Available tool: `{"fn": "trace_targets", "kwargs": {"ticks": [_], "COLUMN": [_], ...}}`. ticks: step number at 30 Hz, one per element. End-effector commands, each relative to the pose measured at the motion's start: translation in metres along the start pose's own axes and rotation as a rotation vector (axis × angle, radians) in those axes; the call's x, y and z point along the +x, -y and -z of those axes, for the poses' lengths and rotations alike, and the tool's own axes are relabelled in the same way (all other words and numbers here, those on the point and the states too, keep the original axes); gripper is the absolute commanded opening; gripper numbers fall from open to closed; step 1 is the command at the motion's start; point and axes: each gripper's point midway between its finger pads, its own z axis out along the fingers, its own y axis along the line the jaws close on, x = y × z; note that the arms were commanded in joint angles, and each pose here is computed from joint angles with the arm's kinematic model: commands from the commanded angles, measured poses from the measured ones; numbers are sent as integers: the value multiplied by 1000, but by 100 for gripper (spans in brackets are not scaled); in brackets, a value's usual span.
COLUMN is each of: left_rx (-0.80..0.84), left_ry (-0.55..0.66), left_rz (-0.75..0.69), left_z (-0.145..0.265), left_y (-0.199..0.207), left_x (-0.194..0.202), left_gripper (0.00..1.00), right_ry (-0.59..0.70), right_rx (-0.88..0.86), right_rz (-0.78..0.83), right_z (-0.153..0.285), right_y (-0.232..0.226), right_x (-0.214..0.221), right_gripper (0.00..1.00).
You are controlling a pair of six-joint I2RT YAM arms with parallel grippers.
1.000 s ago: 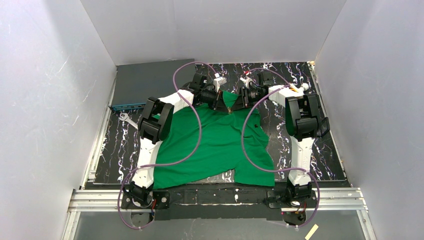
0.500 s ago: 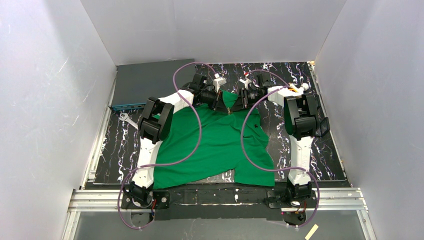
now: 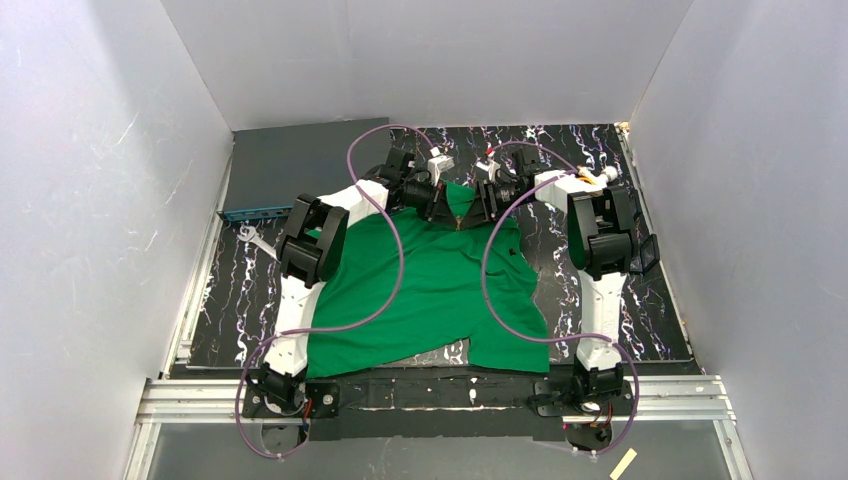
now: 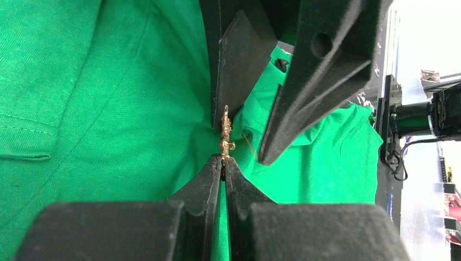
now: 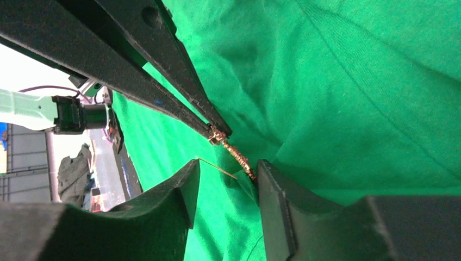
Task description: Remove the brooch from the garment
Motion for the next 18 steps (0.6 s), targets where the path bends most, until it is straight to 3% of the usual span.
{"fn": "trace_targets", "kwargs": {"ticks": [1, 6, 18], "left_rx": [-12, -76, -259], "left_ry": [13, 41, 46], "left_rz": [-54, -119, -323], "left_z": [5, 9, 6], "left_y": [6, 0, -8], "left_x": [-11, -21, -29], "left_gripper": [0, 0, 0], "right_ry": [1, -4, -42], "right_rx": [-50, -48, 0], "right_rz": [6, -3, -66], "right_z": [14, 25, 33], "right_y": [-10, -15, -2], "right_x": [-5, -5, 10], "right_gripper": [56, 72, 68]}}
